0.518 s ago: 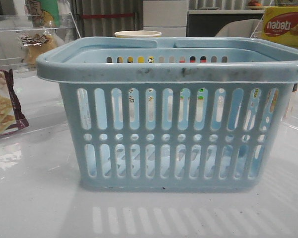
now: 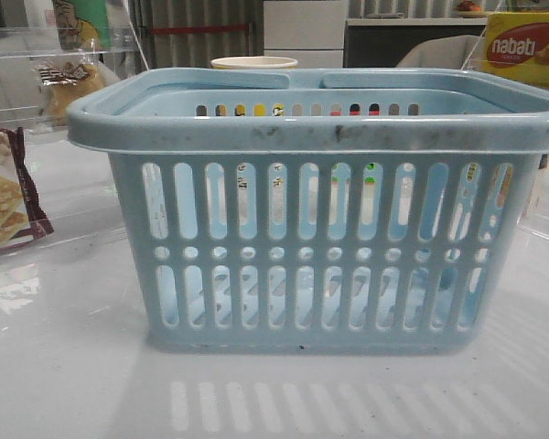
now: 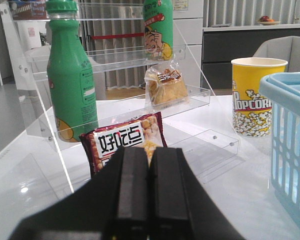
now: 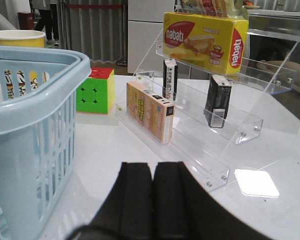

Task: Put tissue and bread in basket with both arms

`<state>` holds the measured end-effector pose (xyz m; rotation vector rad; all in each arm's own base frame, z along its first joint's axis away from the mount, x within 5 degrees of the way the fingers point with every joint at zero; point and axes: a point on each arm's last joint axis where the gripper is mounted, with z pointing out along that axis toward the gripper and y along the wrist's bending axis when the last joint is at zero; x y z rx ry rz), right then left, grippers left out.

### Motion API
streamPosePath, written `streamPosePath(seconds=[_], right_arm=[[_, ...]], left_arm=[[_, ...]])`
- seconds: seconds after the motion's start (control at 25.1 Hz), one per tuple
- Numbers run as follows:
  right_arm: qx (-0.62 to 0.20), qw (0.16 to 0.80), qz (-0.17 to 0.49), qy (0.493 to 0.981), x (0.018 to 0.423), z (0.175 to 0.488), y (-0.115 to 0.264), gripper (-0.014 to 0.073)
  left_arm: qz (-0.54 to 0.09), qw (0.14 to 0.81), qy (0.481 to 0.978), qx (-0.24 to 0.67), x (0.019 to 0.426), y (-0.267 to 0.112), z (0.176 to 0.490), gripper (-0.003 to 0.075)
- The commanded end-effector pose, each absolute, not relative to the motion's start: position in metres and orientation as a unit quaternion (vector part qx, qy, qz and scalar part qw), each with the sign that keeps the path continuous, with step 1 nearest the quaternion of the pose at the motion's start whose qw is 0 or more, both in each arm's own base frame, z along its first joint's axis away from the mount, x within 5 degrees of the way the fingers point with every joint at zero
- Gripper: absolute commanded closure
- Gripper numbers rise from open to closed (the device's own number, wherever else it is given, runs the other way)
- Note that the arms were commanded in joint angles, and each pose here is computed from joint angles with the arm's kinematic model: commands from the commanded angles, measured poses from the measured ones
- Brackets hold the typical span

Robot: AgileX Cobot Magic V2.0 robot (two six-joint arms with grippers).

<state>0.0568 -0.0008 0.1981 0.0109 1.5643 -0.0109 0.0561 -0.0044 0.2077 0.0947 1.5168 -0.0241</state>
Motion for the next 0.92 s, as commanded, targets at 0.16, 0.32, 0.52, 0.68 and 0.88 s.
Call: streamPosePath(seconds=[0.16,0.32,0.52,0.68,0.88], right_arm=[[0.004,0.749,-0.010,0.663,0.055,0.208,-0.001,0.0538],[0.004,0.749,-0.010,0.663,0.055,0.208,-0.001,0.0538],[0.004,0.765,-0.010,0.644,0.054,0.214,-0.001,0.0538],[0.003,0.785,-0.009,0.620,0.047,0.245,-0.001,0.0538],[0.003,0.792,-0.010,0.610,0.030,0.300,0.000,0.0538]], left_arm=[[-0.017,0.761,0.647,0.036,0.054,-0.004,0.217,0.0629],[-0.016,0.773,0.633,0.035,0.053,-0.004,0.220,0.0629],[-0.016,0.803,0.594,0.031,0.050,-0.003,0.233,0.0629],[-0.017,0.819,0.572,0.031,0.041,-0.003,0.265,0.0629],[-0.020,0.819,0.573,0.035,0.021,-0.002,0.326,0.0629]])
